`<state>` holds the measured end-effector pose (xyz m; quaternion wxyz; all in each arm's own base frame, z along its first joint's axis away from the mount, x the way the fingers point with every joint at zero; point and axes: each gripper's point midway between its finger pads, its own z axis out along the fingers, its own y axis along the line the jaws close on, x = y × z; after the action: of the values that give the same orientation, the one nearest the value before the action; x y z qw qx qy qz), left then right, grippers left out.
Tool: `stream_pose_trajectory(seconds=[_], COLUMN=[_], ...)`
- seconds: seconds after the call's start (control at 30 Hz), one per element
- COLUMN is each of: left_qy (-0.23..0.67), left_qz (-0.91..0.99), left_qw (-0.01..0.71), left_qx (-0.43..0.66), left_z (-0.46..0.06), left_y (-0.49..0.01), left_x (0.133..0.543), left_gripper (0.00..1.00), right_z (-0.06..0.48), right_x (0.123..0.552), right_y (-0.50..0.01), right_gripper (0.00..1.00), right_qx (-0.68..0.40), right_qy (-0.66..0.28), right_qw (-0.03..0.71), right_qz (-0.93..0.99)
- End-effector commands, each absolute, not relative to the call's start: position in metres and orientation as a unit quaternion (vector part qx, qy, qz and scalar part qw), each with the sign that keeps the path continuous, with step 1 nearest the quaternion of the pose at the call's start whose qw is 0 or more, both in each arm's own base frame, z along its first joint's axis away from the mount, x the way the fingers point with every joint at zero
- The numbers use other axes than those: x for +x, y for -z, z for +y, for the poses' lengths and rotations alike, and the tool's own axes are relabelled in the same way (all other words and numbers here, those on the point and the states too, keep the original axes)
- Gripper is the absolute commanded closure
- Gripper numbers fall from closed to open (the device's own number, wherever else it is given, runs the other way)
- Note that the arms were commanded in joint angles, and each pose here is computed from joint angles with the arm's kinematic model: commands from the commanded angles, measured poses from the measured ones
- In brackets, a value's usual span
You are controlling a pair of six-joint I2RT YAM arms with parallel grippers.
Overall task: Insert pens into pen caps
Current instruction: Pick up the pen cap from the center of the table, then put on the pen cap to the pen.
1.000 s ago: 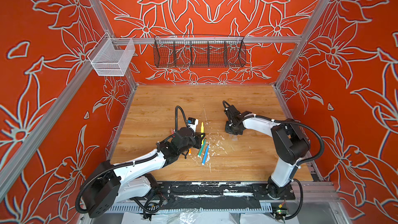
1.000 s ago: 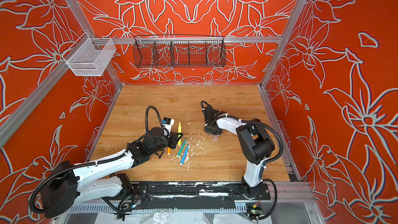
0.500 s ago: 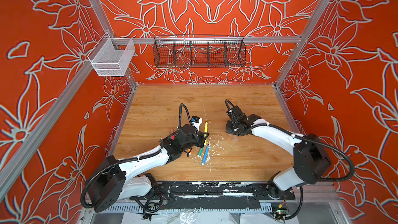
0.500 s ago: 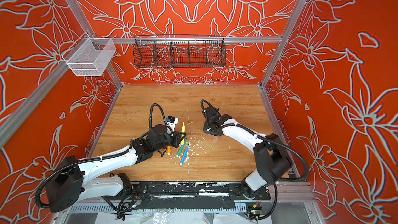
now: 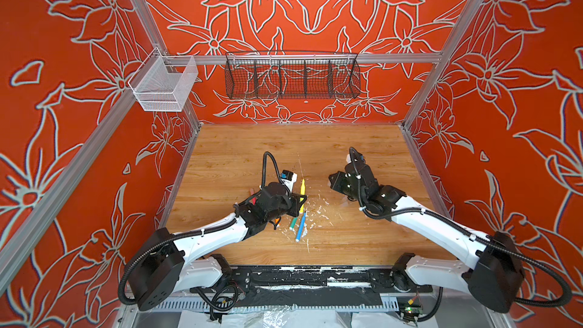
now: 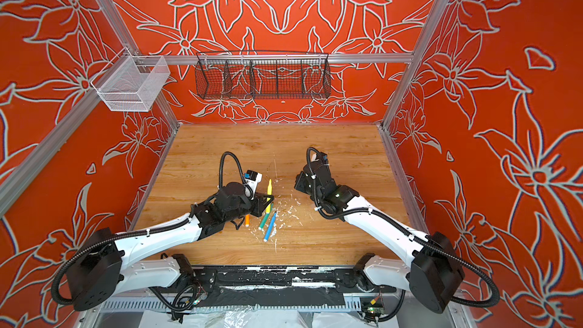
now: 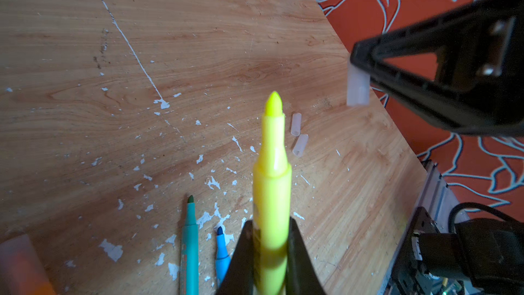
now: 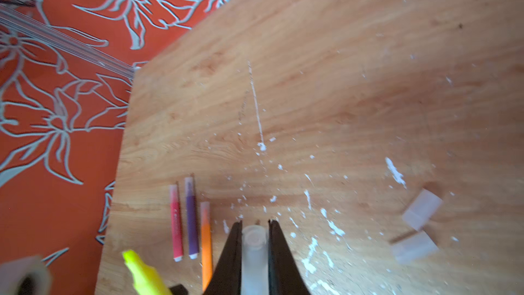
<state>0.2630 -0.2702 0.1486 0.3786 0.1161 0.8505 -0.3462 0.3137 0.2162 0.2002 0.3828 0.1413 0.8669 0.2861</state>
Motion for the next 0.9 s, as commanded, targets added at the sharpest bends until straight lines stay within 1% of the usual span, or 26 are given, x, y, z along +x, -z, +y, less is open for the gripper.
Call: stream_pose_trajectory(seconds=[0.0,0.13,0.27,0.43,0.63,0.77,0.87], left_qy=[0.38,0.386,0.403,0.441,0.455,0.457,0.454], left_qz=[0.828,0.824,0.815,0.795,0.79,0.787,0.789], left_qw=[0.383,0.381,0.375,0.359,0.349,0.351,0.352], left_qx=[0.152,0.163,0.183,0.212,0.218,0.22,0.216], left_z=[-0.284,-0.287,-0.294,-0.308,-0.312,-0.313,-0.311], left_y=[-0.167,-0.166,-0.171,-0.177,-0.178,-0.18,-0.18], left_x=[0.259,0.256,0.252,0.242,0.238,0.237,0.238], left_gripper=[1.0,1.0,1.0,1.0,1.0,1.0,1.0], right_z=[0.223,0.227,0.234,0.245,0.245,0.256,0.26], right_x=[0.324,0.318,0.31,0.298,0.295,0.291,0.29], right_y=[-0.231,-0.243,-0.256,-0.268,-0.266,-0.268,-0.259], right_gripper=[0.96,0.96,0.96,0.95,0.94,0.94,0.94], right_qx=[0.135,0.118,0.094,0.067,0.068,0.051,0.051], right_qy=[-0.312,-0.352,-0.368,-0.404,-0.404,-0.422,-0.422], right_qw=[0.427,0.456,0.47,0.492,0.497,0.497,0.496], right_qz=[0.838,0.809,0.797,0.768,0.765,0.756,0.757])
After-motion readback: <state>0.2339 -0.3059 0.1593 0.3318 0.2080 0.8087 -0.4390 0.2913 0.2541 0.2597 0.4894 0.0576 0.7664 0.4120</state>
